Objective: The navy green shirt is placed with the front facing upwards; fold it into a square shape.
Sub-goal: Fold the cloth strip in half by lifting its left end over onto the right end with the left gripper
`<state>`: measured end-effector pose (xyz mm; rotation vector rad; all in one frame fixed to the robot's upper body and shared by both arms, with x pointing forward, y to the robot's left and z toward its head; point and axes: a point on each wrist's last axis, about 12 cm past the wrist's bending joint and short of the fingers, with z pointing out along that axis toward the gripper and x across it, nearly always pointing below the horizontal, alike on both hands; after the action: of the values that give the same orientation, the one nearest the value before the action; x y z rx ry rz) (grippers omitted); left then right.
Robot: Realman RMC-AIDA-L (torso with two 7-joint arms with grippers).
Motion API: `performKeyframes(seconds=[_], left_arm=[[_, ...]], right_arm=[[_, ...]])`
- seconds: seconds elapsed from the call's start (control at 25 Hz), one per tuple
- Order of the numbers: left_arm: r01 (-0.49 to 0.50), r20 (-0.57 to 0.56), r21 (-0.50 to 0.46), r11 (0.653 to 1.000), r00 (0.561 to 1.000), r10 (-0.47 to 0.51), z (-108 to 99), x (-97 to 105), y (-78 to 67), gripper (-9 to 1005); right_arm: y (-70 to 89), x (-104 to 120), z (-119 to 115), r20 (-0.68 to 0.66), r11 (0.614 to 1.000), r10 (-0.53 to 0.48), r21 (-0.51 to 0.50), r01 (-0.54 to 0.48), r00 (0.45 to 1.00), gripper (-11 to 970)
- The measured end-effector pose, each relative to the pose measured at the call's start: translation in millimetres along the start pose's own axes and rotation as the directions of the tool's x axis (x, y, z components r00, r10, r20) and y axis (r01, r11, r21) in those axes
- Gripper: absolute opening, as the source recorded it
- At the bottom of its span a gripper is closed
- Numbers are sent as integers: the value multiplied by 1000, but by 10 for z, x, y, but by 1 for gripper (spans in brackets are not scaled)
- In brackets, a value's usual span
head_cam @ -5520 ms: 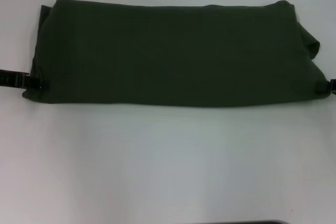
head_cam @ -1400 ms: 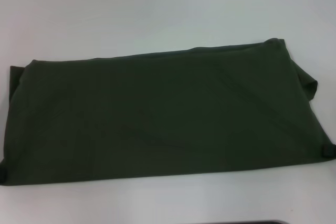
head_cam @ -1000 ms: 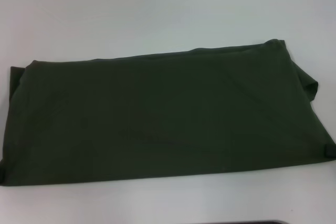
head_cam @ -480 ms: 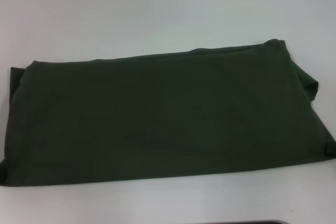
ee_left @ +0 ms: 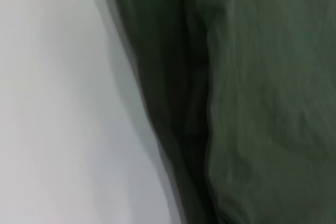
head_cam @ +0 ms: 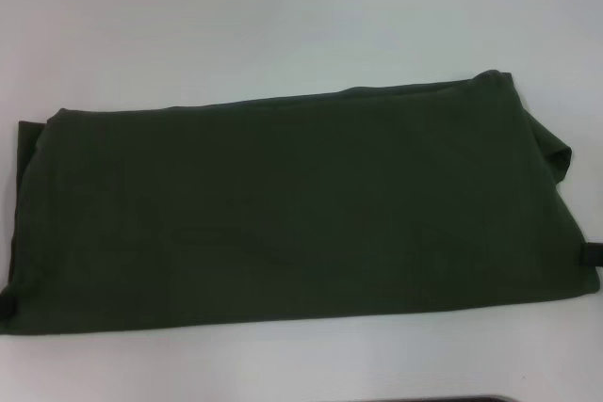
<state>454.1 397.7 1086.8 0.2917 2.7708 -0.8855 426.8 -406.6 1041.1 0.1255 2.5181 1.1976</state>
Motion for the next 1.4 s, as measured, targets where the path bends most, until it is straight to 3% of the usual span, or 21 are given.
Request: performKeyframes(seconds=[0.2, 0.44, 0.56, 0.84, 1.08, 1.4], left_arm=[[-2, 9, -5, 1000, 1000, 3, -5, -37, -1, 135], [-7, 32, -28, 1000, 999, 8, -33, -123, 15, 248], [-9, 45, -43, 999, 999, 11, -50, -177, 24, 305], [-31, 164, -81, 996, 985, 44, -60, -455, 37, 498], [-68, 246, -82, 994, 965, 86, -17, -659, 5, 488], [-148, 398, -33, 988, 905, 149, -55, -821, -93, 476]], right_arm=[[31, -69, 9, -5, 1000, -4, -9, 4, 1000, 126], [64, -144, -39, 18, 1000, -9, -29, 9, 1000, 332], [82, -188, -76, 37, 999, -12, -42, 13, 999, 488], [163, -371, -112, 122, 995, -55, -78, 65, 991, 488], [304, -552, 34, 128, 982, -138, -113, 152, 982, 489], [429, -709, 116, 198, 955, -230, -144, 260, 953, 489]])
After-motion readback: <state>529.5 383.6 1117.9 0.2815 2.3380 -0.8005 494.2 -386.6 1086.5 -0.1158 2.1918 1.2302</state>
